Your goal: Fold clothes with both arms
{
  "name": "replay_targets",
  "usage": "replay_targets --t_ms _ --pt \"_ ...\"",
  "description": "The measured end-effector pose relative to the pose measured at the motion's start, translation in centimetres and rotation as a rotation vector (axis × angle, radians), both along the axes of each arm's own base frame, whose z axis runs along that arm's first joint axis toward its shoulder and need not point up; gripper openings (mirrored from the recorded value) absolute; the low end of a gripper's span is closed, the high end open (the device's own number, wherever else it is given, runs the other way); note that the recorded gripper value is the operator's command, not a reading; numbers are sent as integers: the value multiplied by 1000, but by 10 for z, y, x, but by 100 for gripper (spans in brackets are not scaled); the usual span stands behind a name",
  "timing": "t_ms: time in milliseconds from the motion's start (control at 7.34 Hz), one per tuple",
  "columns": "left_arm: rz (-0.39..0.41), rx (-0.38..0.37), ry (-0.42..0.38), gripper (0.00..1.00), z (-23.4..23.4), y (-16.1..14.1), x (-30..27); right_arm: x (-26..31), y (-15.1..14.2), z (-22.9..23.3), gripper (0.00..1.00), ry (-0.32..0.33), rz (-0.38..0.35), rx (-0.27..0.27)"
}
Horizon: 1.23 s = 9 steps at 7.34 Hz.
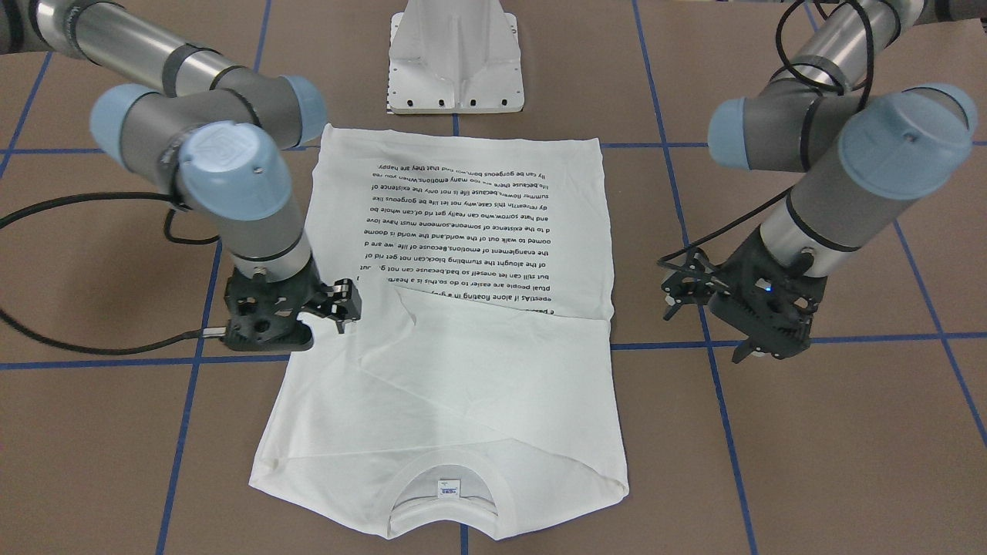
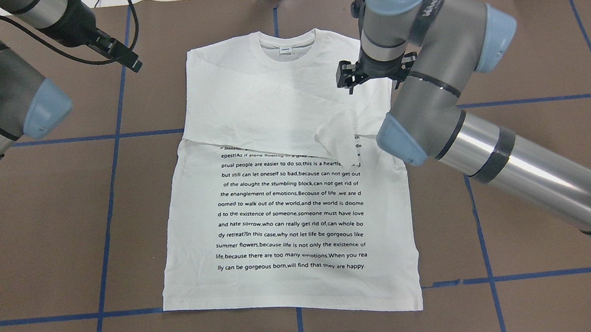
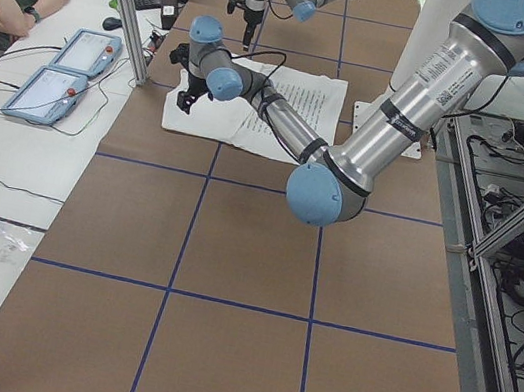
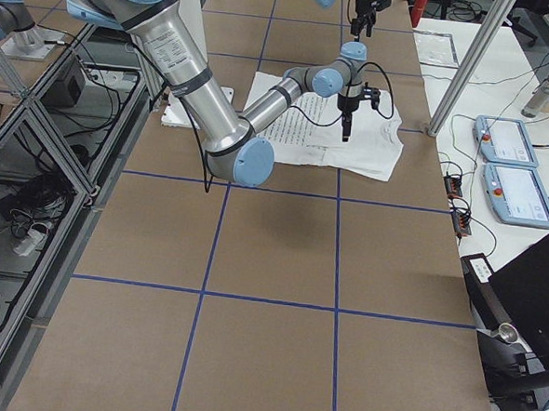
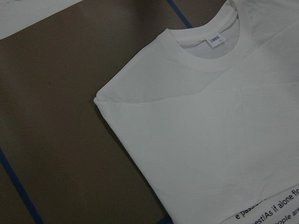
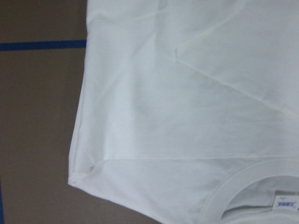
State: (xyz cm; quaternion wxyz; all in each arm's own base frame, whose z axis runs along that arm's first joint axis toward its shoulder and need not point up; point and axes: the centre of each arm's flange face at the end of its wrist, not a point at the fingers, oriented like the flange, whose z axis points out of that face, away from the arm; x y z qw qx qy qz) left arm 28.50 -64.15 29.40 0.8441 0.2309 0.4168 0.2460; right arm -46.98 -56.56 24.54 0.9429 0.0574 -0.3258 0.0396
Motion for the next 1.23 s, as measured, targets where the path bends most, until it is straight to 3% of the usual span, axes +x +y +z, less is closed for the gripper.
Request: replay_targets --t_ms 272,409,1226 --pt "8 10 -10 100 14 -2 -11 -62 32 -15 72 50 16 11" --pt "9 10 -11 100 17 -2 -13 -86 35 -22 62 66 22 10" --pt "11 11 -10 100 19 0 -13 -138 24 -11 47 94 43 79"
